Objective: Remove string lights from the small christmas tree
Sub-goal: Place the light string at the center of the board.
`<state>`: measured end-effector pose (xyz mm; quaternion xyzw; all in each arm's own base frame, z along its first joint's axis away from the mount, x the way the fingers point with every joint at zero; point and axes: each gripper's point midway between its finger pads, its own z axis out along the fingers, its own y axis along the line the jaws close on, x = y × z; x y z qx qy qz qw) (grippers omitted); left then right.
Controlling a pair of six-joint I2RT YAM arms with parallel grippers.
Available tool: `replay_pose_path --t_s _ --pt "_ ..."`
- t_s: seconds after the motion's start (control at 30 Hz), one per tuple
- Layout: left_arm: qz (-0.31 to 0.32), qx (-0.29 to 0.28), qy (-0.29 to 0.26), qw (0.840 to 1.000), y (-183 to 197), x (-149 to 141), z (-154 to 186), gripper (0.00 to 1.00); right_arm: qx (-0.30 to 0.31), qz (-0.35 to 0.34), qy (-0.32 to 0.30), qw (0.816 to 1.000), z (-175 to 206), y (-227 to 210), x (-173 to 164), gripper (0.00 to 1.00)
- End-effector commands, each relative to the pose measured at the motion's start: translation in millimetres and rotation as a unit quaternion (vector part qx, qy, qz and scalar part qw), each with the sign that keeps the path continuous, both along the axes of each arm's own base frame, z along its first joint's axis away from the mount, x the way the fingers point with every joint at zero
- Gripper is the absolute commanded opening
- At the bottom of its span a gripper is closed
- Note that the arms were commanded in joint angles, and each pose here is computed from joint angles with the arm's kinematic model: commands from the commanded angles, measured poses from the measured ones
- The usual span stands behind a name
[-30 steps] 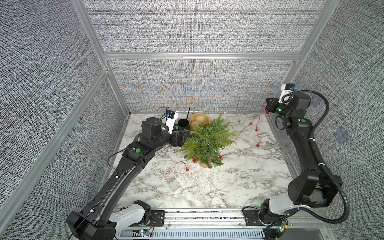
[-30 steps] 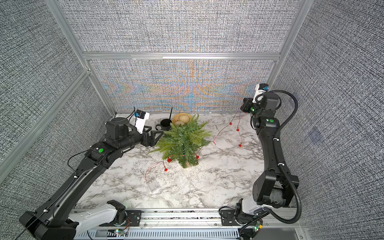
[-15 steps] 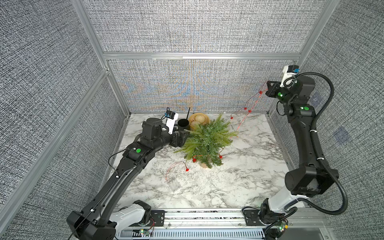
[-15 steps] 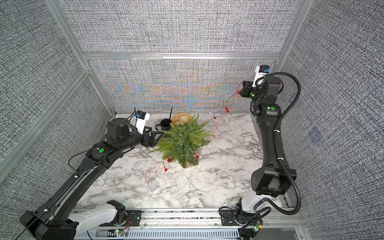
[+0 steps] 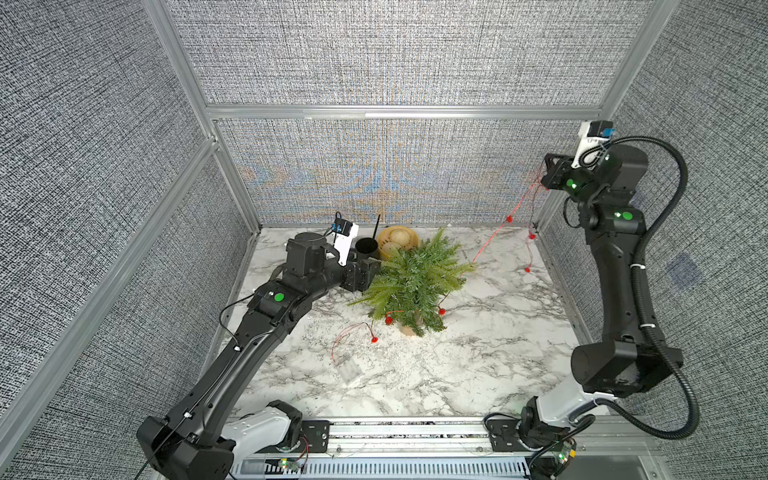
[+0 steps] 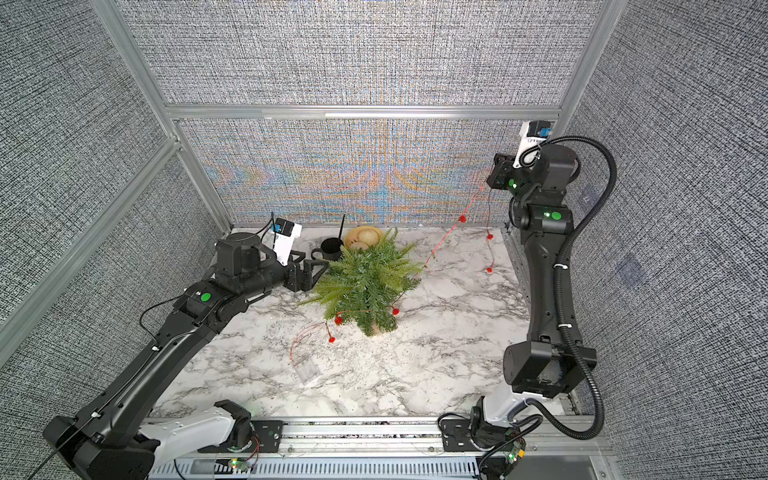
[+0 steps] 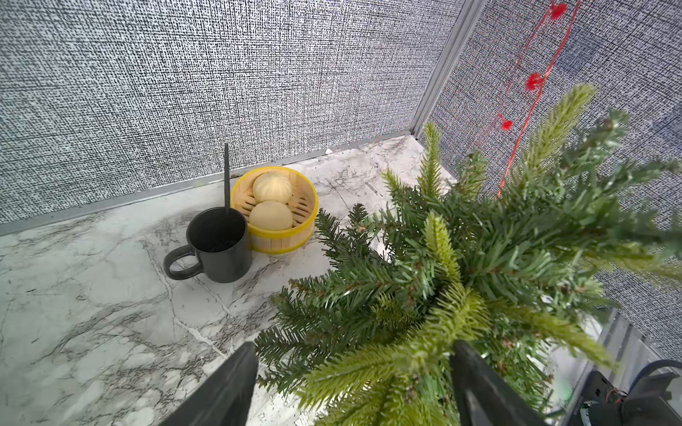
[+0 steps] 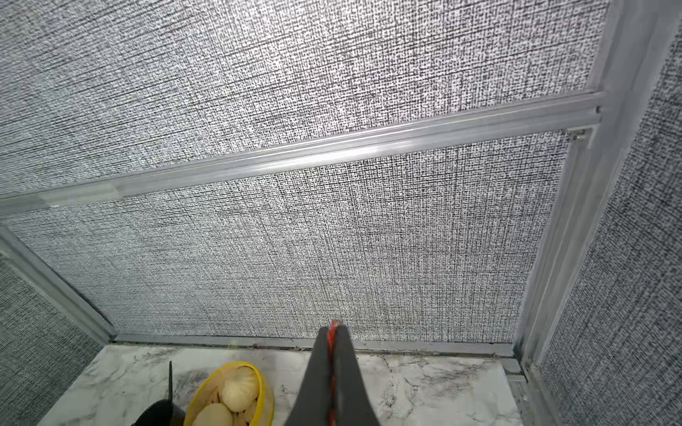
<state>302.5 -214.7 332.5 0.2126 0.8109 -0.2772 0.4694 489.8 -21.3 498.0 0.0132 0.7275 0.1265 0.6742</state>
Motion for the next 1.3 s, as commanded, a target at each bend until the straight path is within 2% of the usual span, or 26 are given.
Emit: replay_pose_path --t_s 0.0,0.47,0.57,0.63,0.73,0.93,1.17,1.27 --pt "-0.004 -0.005 -0.013 1.0 -0.4 -0.7 5.9 0.82 0.003 0.011 0.01 1.0 -9.8 4.3 -2.5 0.0" --pt "-0.005 0.0 -0.013 1.0 0.0 -0.9 5.4 0.82 0.018 0.005 0.08 0.997 -83.6 1.4 -10.1 0.0" --pt "-0.004 -0.002 -0.016 1.0 1.3 -2.2 6.1 0.82 0.025 -0.006 0.111 0.993 -117.3 -2.0 -12.6 0.0" --pt "-0.001 -0.001 -0.017 1.0 2.4 -2.3 4.8 0.82 0.033 -0.019 0.142 0.989 -153.8 -6.2 -15.7 0.0" --pt "-0.007 0.002 -0.013 1.0 1.8 -4.5 3.8 0.82 0.047 -0.042 0.192 0.979 -208.5 -15.3 -23.3 0.0" --pt "-0.014 0.001 -0.008 1.0 2.9 -12.1 4.0 0.82 0.058 -0.065 0.268 0.96 -289.0 -23.6 -34.0 0.0" --pt "-0.025 -0.008 0.01 1.0 5.9 -29.0 1.5 0.82 0.068 -0.101 0.32 0.94 -339.5 -45.3 -20.7 0.03" --pt "-0.023 -0.005 0.014 1.0 9.4 -34.6 -1.6 0.82 0.072 -0.104 0.33 0.936 -350.9 -48.1 -9.9 0.13"
